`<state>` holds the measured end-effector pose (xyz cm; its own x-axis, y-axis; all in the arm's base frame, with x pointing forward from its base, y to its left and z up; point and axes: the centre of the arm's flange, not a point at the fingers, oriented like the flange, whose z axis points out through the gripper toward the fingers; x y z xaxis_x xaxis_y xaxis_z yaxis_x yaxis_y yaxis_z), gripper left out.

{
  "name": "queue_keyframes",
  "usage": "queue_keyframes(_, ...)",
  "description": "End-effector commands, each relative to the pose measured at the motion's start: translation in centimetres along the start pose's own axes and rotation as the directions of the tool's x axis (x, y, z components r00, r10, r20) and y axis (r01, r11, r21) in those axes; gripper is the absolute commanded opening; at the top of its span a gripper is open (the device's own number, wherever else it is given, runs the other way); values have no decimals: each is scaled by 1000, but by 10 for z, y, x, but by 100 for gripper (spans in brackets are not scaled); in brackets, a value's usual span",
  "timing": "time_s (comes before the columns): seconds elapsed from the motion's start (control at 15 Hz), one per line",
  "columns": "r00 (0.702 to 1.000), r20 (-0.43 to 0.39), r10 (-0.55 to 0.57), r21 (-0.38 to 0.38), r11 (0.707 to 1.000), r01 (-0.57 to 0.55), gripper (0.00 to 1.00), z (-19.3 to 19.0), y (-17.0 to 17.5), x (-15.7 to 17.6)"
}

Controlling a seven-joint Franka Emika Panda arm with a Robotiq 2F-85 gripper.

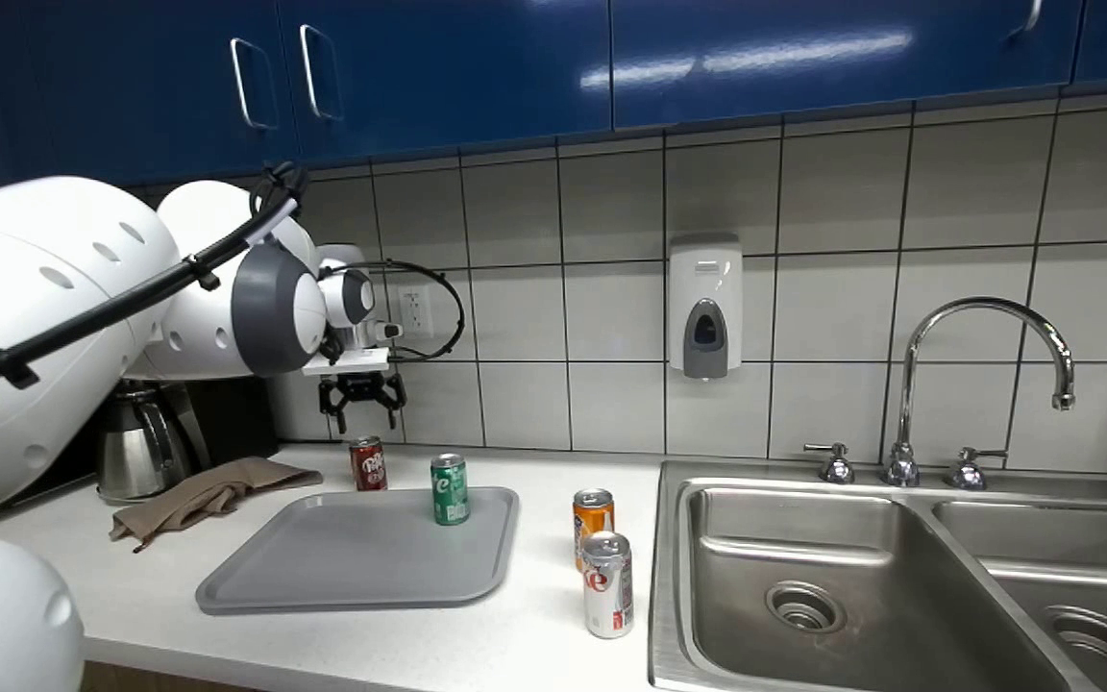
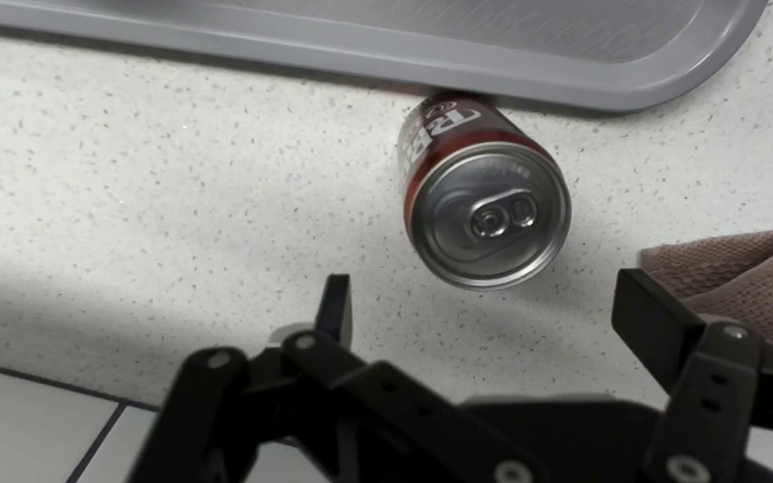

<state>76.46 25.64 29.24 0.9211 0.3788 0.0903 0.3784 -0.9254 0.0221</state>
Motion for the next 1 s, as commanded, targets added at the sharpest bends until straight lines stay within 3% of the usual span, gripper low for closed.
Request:
queue_keyframes(0.0,1000,-11,10,-3,1000,-10,100,-16,2,-42)
queue_keyframes(0.93,999,-49,10,-40,999,-12,100,-32,8,-95)
